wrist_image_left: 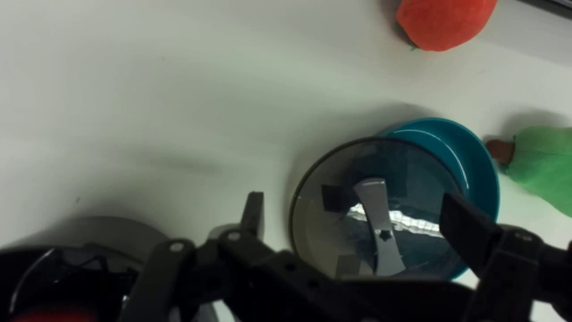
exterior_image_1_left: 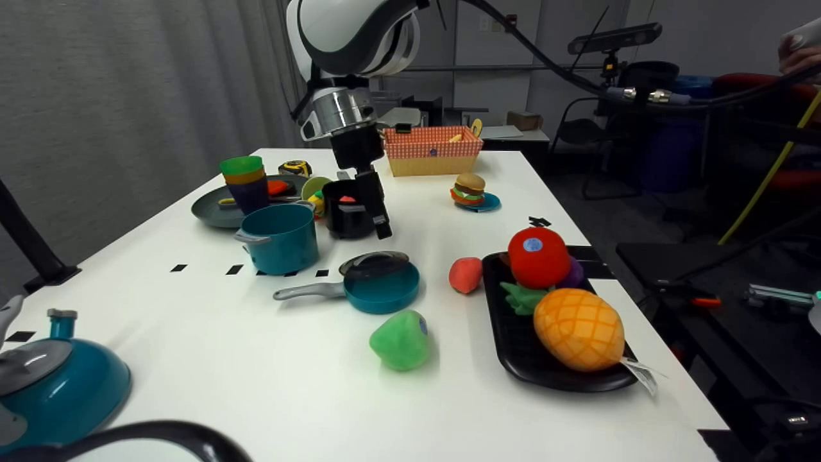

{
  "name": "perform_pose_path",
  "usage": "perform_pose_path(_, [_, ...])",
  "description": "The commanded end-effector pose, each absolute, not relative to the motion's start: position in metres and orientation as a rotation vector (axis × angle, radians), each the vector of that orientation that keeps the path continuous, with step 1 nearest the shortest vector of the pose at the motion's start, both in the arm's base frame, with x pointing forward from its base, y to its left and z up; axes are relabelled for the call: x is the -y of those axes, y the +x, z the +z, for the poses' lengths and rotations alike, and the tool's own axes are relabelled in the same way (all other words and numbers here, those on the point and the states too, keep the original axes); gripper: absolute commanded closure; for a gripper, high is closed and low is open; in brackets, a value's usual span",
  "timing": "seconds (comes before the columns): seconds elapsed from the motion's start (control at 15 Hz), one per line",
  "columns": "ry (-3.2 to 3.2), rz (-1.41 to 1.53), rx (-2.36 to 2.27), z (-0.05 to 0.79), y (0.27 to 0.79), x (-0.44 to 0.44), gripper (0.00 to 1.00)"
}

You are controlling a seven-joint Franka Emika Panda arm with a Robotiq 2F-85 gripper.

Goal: Take the black lid and put it on the blue pot

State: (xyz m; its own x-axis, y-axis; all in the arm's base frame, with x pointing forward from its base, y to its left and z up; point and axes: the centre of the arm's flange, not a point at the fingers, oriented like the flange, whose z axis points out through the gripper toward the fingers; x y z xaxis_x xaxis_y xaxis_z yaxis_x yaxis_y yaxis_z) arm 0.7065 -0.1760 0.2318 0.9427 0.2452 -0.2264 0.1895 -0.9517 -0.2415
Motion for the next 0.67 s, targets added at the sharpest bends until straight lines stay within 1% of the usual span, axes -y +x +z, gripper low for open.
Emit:
perform_pose_path(0.0, [-2.828, 0.392, 0.475, 0.235, 0.718, 0.175, 0.00])
perform_pose_path(0.6, [-2.812, 0.401, 0.654, 0.235, 0.720, 0.164, 0.00])
